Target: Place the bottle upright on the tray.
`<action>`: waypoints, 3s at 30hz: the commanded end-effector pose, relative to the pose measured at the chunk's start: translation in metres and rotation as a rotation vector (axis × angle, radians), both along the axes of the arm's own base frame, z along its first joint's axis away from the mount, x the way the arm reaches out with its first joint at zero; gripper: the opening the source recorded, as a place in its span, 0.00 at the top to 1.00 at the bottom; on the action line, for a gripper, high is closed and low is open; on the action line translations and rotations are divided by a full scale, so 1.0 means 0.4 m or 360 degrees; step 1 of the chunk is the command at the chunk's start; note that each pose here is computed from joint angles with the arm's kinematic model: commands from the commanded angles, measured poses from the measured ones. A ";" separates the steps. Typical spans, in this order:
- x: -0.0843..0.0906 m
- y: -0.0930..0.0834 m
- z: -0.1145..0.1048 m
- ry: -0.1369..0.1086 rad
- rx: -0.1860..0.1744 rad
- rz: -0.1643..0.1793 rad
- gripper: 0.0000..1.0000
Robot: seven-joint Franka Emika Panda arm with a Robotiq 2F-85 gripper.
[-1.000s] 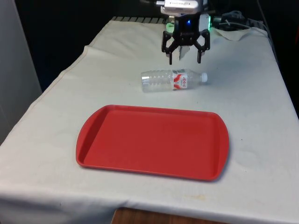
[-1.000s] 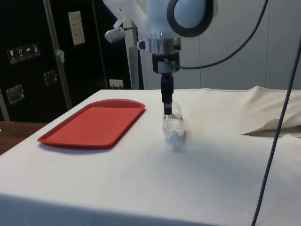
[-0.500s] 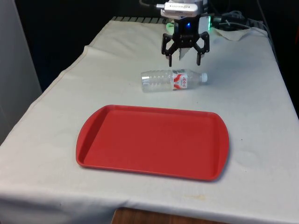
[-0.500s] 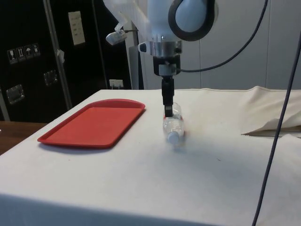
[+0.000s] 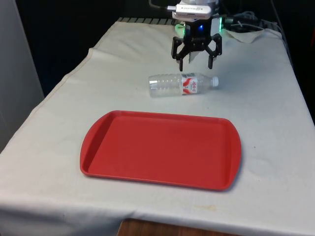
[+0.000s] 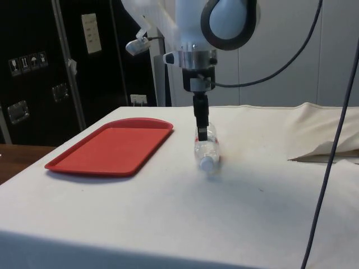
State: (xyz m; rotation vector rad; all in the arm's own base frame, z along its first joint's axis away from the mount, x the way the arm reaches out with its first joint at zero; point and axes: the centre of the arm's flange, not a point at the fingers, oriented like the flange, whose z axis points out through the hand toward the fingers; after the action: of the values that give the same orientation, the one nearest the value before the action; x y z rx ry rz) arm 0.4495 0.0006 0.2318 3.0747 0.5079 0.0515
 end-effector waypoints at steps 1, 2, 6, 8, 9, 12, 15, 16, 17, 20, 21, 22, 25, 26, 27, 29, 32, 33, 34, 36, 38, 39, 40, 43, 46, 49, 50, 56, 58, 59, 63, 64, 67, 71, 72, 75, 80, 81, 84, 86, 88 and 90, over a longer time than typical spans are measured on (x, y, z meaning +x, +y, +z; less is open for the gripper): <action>0.000 0.003 -0.003 -0.0004 0.0000 0.0021 0.00; 0.000 0.003 -0.003 -0.0004 0.0000 0.0034 0.00; 0.000 0.003 -0.006 0.0000 -0.0002 0.0071 0.00; 0.000 0.003 -0.006 0.0000 -0.0003 0.0096 0.00; 0.000 0.003 -0.006 0.0000 -0.0003 0.0110 0.00; -0.001 0.002 -0.005 0.0003 -0.0004 0.0142 0.00; -0.001 0.002 -0.005 0.0004 -0.0004 0.0147 0.00; -0.001 0.001 -0.005 0.0006 -0.0004 0.0145 0.00; -0.002 0.001 -0.006 0.0007 -0.0005 0.0145 0.00; -0.003 0.001 -0.006 0.0009 -0.0005 0.0146 0.00; -0.002 0.001 -0.005 0.0008 -0.0006 0.0148 0.00; -0.002 0.001 -0.005 0.0008 -0.0006 0.0149 0.00; -0.003 0.001 -0.006 0.0011 -0.0006 0.0151 0.00; -0.002 0.002 -0.005 0.0008 -0.0005 0.0161 0.00; -0.002 0.003 -0.004 0.0006 -0.0004 0.0168 0.00; -0.001 0.003 -0.003 0.0002 -0.0003 0.0181 0.00; -0.002 0.004 -0.003 0.0000 -0.0002 0.0202 0.00; -0.001 0.005 -0.003 -0.0003 -0.0001 0.0221 0.00; -0.002 0.004 -0.002 -0.0004 -0.0001 0.0231 0.00; -0.001 0.004 -0.002 -0.0007 -0.0001 0.0252 0.00; -0.001 0.004 -0.002 -0.0013 -0.0001 0.0281 0.00; 0.000 0.000 -0.003 0.0005 -0.0010 0.0255 0.00; -0.001 0.004 -0.002 -0.0013 -0.0001 0.0281 0.00; 0.000 0.004 -0.001 -0.0020 -0.0003 0.0318 0.00; 0.001 0.004 -0.003 -0.0021 -0.0005 0.0348 0.00; 0.000 0.000 -0.005 0.0001 -0.0015 0.0363 0.00; 0.000 0.004 -0.007 -0.0019 -0.0009 0.0386 0.00; -0.001 0.005 -0.013 -0.0020 -0.0013 0.0440 0.00; -0.001 0.005 -0.015 -0.0019 -0.0014 0.0468 0.00; 0.000 -0.001 -0.015 -0.0002 -0.0022 0.0457 0.00; -0.001 0.004 -0.018 -0.0019 -0.0016 0.0506 0.00; -0.001 0.004 -0.020 -0.0017 -0.0018 0.0525 0.00; -0.001 -0.001 -0.020 0.0003 -0.0026 0.0532 0.00; -0.001 -0.001 -0.015 -0.0016 -0.0019 0.0555 0.00; -0.002 -0.002 -0.014 -0.0016 -0.0019 0.0558 0.00; -0.002 -0.002 -0.007 -0.0022 -0.0018 0.0574 0.00; -0.002 -0.002 -0.003 -0.0027 -0.0016 0.0593 0.00; -0.002 -0.002 -0.002 -0.0029 -0.0017 0.0600 0.00; 0.000 -0.002 0.001 -0.0033 -0.0017 0.0618 0.00; 0.000 -0.003 0.001 -0.0036 -0.0018 0.0632 0.00; 0.000 -0.003 0.001 -0.0036 -0.0017 0.0639 0.00; -0.003 -0.008 0.003 -0.0037 -0.0019 0.0659 0.00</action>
State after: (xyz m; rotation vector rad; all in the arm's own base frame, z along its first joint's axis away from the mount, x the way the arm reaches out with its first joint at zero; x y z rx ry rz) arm 0.4505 -0.0031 0.2312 2.8929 1.1171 0.0738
